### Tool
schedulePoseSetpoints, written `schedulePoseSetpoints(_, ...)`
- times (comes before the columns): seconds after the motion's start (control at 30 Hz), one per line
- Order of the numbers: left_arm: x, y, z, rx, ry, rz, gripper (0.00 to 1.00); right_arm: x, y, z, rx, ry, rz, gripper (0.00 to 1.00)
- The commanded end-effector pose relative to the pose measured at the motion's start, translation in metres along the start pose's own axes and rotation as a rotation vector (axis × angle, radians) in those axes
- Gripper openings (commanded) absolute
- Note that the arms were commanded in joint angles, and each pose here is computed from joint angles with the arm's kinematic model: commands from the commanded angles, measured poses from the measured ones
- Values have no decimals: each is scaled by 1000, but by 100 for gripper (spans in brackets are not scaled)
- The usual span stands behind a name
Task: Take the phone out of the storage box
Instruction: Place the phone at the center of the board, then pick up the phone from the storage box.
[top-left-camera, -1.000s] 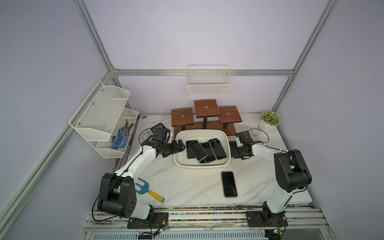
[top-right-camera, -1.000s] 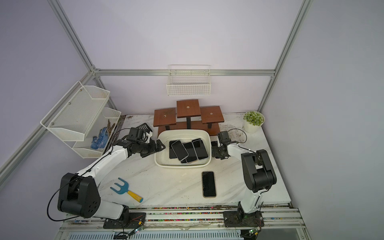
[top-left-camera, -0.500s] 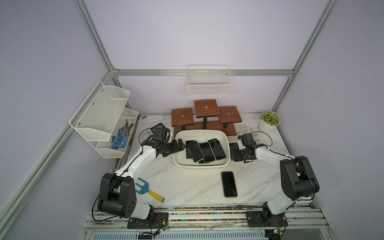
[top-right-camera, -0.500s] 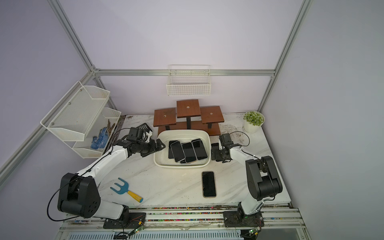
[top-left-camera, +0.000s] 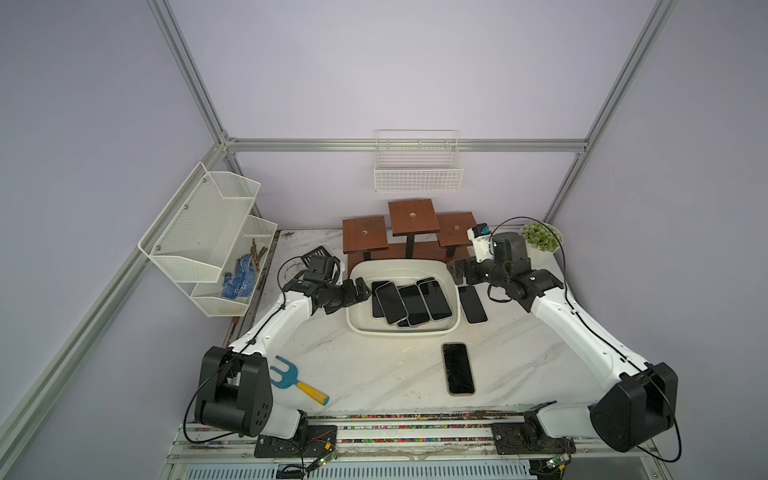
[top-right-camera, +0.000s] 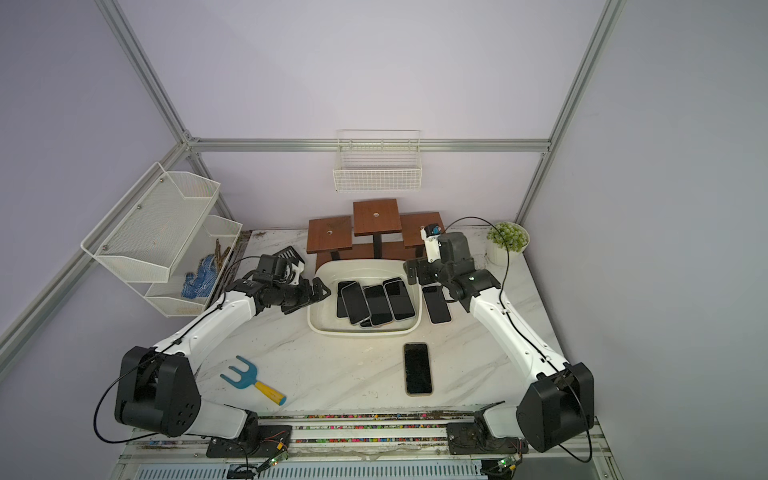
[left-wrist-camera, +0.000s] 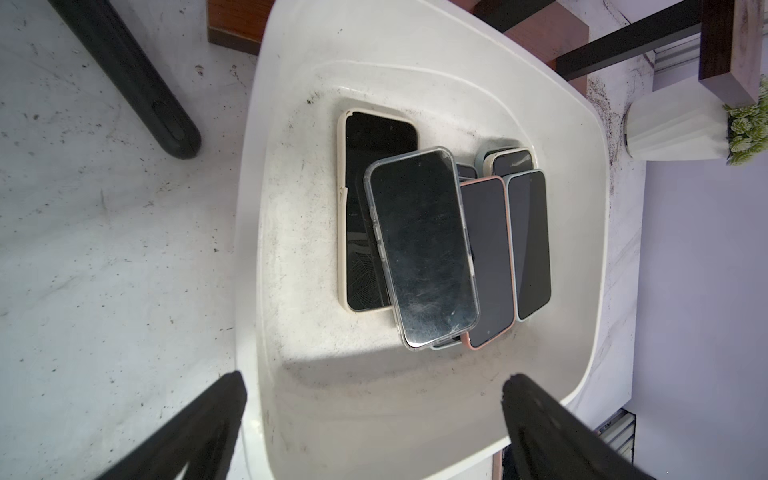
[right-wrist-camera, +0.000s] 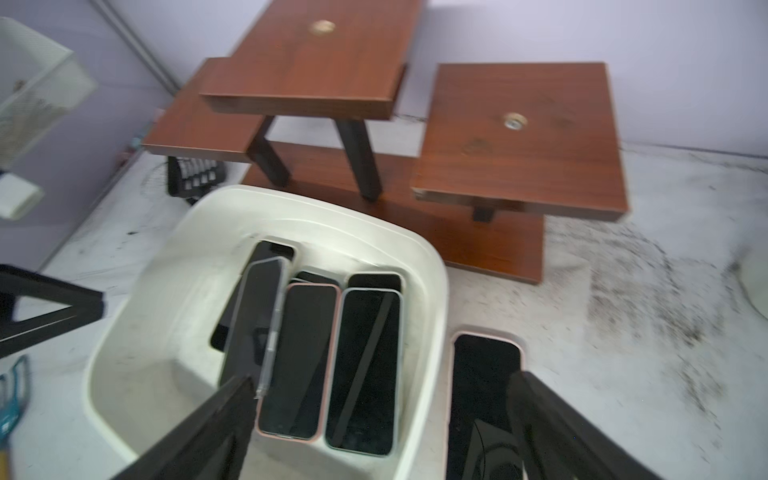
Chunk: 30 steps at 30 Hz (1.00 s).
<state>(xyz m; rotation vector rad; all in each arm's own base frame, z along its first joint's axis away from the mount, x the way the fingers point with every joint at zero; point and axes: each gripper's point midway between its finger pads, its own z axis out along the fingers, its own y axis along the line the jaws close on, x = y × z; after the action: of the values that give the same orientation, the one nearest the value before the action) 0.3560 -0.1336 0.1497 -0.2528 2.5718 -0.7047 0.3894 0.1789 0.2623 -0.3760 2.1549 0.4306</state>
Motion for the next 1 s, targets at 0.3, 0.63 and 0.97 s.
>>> schedulePoseSetpoints(0.3,-14,-1,-38,-19,-139,7,100,97,111,81,-133,371,-74,97)
schedulePoseSetpoints(0.63,4,7,-40,-14,-114,-17,100,129,132,119,-186,508,-39,91)
schedulePoseSetpoints(0.97,7,15,-43,-41,-100,-14,100,146,136,144,-25,544,-158,100)
